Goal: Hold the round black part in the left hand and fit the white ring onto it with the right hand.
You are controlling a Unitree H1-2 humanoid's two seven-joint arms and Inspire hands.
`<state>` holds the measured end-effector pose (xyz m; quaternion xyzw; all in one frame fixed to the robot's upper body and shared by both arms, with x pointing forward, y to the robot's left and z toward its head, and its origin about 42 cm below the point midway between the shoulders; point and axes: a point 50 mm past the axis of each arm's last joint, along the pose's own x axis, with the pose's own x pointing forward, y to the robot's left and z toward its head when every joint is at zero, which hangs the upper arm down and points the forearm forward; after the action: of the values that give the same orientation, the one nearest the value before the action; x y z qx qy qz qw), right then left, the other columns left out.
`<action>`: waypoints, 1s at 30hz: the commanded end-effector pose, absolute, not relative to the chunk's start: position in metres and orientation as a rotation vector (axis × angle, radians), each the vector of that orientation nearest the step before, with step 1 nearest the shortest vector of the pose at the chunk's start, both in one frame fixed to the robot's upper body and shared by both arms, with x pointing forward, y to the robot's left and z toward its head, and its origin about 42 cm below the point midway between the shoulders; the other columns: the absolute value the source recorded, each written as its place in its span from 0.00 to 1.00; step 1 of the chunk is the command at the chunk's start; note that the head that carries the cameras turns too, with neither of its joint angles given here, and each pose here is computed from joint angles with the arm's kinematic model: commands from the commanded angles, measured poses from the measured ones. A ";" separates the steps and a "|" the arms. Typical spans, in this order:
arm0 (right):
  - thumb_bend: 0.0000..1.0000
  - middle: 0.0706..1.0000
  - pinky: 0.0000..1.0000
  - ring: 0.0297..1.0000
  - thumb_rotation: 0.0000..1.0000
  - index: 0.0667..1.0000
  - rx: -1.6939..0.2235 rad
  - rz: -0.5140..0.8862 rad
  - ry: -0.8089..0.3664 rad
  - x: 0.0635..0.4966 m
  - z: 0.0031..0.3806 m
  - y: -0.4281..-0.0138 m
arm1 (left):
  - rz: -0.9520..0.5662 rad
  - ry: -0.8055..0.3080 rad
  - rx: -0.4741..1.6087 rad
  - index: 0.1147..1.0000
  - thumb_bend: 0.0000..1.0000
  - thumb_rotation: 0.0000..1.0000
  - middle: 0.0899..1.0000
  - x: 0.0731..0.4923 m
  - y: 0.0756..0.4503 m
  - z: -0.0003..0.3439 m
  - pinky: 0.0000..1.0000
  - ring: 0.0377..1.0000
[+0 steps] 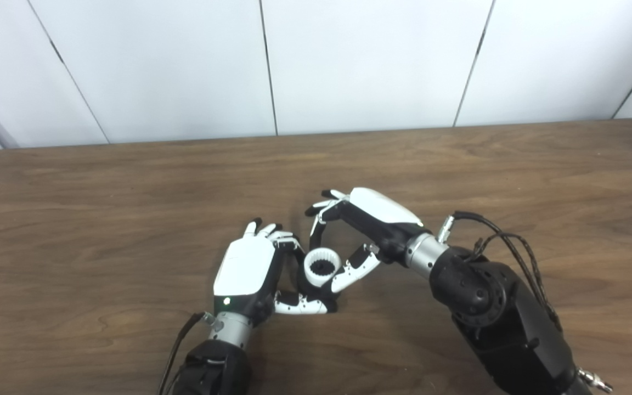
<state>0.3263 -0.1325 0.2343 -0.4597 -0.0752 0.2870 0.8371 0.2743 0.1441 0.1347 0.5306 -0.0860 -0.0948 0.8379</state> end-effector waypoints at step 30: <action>0.52 0.84 0.98 1.00 0.13 0.45 -0.972 0.580 -0.222 0.331 0.239 -0.126 | -0.207 -0.213 1.123 0.42 0.52 0.05 0.74 0.273 0.137 0.142 1.00 0.89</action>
<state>0.3287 -0.1318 0.2270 -0.4596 -0.0698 0.2810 0.8396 0.2726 0.1421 0.1351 0.5298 -0.0863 -0.1004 0.8377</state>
